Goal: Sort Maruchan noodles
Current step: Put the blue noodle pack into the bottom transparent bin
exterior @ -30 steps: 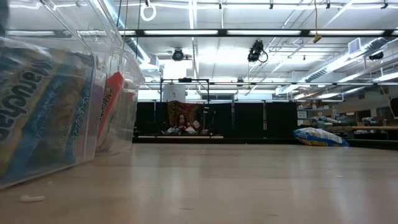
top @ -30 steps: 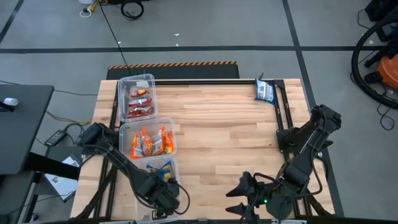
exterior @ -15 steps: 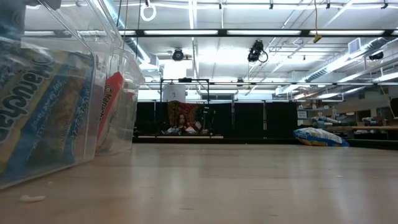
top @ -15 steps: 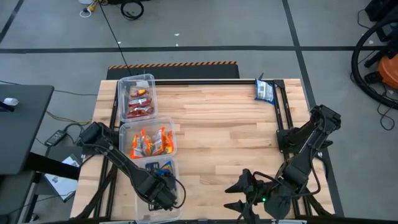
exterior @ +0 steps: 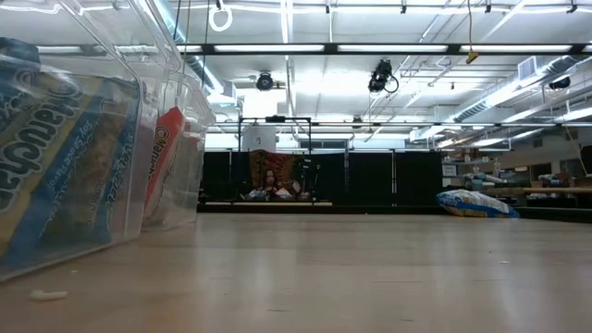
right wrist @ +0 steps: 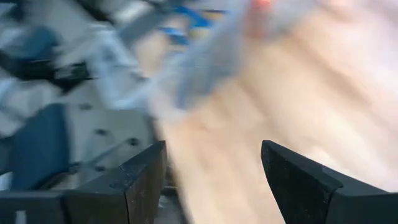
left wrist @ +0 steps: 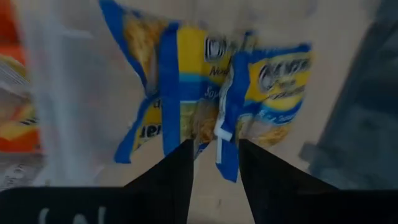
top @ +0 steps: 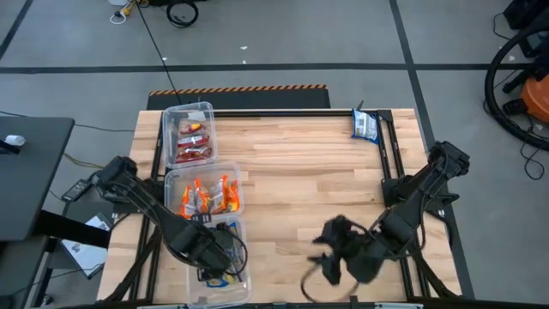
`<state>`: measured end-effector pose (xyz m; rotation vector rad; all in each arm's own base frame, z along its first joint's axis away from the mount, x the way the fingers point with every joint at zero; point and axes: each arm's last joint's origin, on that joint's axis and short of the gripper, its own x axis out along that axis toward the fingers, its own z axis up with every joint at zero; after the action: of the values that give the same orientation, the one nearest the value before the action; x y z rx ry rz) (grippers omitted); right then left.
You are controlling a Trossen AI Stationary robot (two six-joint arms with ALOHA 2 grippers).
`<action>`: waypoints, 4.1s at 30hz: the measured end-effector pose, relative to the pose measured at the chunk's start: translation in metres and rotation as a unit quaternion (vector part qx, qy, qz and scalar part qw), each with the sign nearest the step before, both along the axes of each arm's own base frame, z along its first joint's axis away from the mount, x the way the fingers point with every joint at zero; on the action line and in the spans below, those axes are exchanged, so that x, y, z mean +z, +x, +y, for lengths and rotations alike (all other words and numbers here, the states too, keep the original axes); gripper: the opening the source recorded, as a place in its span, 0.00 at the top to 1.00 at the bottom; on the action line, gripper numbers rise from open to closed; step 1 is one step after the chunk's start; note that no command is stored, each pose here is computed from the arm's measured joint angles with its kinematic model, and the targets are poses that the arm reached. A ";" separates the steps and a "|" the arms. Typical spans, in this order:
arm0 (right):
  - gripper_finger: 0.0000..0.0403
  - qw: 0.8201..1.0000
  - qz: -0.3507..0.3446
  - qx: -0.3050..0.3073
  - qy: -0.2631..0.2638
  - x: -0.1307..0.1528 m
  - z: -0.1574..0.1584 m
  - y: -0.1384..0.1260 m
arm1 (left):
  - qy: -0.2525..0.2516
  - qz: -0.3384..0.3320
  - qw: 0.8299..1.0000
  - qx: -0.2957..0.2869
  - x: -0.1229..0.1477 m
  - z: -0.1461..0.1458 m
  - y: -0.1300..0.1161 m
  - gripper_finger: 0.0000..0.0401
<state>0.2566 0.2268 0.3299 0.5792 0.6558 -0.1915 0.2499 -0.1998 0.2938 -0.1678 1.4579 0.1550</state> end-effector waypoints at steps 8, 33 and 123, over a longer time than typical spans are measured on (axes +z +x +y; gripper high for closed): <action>0.36 0.967 0.133 -0.213 -0.042 0.013 -0.100 -0.021 | -0.018 -0.232 0.973 -0.009 0.066 0.024 -0.016 0.67; 0.38 0.771 0.245 -0.588 -0.020 -0.120 -0.360 -0.077 | 0.209 -0.374 0.902 -0.057 0.124 0.146 0.003 0.67; 0.97 0.834 -0.288 0.347 0.317 0.012 -0.173 -0.035 | -0.221 -0.601 0.751 -0.161 0.085 0.157 0.126 0.23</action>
<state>0.2211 0.0538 0.3422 0.9402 0.2828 0.8989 0.3754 -0.0429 0.3789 -0.3183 0.1663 -0.5272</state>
